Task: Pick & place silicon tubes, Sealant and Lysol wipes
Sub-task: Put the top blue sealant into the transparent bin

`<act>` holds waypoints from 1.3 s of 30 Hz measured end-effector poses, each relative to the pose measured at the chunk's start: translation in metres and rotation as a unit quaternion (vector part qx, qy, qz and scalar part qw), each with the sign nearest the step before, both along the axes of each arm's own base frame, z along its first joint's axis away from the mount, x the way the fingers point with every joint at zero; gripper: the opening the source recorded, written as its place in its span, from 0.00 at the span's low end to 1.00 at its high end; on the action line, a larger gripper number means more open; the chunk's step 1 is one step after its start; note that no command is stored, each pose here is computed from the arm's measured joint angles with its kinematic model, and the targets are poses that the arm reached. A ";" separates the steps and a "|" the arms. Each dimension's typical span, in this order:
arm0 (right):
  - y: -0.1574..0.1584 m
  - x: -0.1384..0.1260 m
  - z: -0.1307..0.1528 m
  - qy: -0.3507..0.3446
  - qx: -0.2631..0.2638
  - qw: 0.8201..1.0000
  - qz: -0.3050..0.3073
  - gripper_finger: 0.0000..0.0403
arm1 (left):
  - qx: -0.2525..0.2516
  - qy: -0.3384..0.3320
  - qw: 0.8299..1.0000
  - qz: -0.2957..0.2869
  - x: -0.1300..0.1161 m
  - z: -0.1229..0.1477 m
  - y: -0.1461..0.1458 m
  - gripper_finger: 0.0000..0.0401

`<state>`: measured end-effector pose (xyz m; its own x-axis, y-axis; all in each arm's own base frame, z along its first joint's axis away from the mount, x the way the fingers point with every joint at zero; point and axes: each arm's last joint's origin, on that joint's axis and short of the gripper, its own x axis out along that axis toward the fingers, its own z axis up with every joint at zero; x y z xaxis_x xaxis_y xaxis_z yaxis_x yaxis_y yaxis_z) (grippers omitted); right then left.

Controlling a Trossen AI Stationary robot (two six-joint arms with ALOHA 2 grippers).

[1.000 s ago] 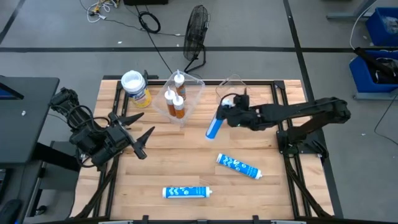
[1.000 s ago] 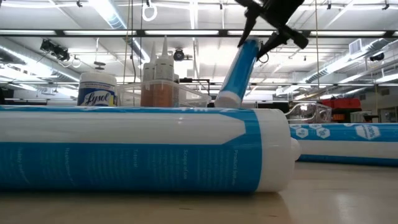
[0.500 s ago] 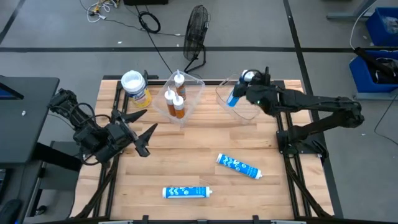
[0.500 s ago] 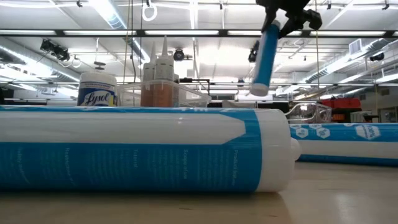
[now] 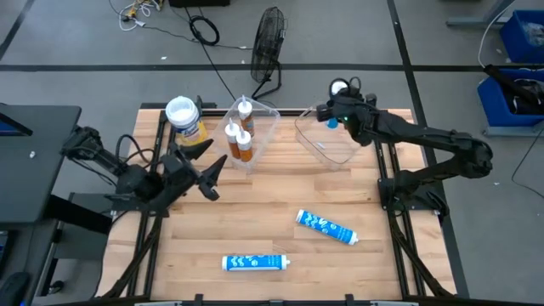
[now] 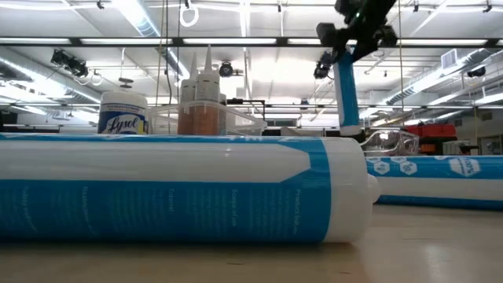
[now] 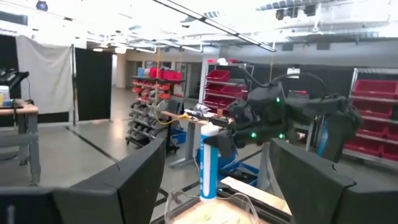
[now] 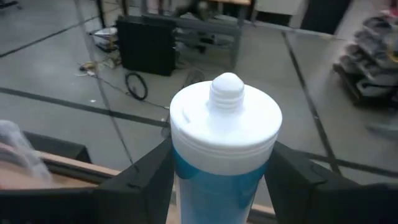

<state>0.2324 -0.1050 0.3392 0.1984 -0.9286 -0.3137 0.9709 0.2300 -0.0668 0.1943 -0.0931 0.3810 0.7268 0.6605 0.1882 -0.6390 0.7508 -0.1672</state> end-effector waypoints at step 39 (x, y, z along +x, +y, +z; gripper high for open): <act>-0.047 0.004 -0.111 -0.020 0.017 0.997 0.075 0.51 | -0.062 -0.079 0.995 -0.027 0.006 0.000 0.007 0.73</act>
